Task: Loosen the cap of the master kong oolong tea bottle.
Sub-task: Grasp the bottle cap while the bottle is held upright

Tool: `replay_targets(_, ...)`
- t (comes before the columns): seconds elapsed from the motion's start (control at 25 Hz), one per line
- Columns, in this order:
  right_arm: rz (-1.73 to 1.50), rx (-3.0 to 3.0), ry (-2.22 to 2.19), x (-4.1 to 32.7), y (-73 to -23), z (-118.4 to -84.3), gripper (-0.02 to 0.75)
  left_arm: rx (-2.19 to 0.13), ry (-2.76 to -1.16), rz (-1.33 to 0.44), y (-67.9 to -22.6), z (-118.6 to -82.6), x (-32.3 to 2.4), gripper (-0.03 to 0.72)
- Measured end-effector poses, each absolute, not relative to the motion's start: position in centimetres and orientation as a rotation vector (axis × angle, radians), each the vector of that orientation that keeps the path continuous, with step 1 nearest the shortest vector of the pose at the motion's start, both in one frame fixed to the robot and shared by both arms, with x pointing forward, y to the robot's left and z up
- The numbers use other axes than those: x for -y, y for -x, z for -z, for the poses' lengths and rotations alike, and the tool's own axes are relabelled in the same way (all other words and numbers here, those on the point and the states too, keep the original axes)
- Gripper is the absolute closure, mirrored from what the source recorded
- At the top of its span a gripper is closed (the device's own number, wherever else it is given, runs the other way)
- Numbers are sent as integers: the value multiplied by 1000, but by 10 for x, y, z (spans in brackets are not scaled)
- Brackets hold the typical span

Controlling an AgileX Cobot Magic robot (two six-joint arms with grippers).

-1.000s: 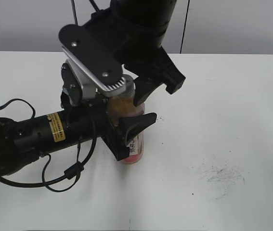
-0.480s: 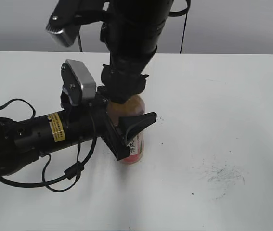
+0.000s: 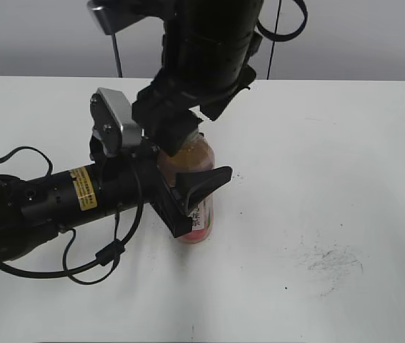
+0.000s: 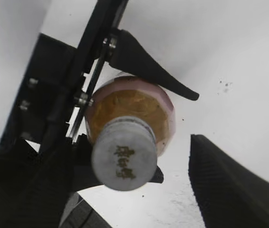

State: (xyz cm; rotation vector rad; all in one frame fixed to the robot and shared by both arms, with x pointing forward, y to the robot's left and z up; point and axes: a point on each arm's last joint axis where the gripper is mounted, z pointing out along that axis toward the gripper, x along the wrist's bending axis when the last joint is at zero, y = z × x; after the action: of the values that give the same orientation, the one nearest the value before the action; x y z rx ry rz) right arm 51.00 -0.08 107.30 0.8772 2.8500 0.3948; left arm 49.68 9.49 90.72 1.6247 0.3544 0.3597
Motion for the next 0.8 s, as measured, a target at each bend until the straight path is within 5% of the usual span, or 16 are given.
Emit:
replay_targets(0.52, -421, -2781, -1180, 0, -509, -1073, 332, -355, -1624, -359, -497, -907, -95, 243)
replay_targets(0.68, -423, -2793, -1157, 0, -508, -1073, 457, -357, -1624, -360, -497, -907, -95, 243)
replay_targets(0.8, -413, -2824, -1052, 0, -509, -1073, 457, -359, -1624, -361, -497, -907, -95, 243)
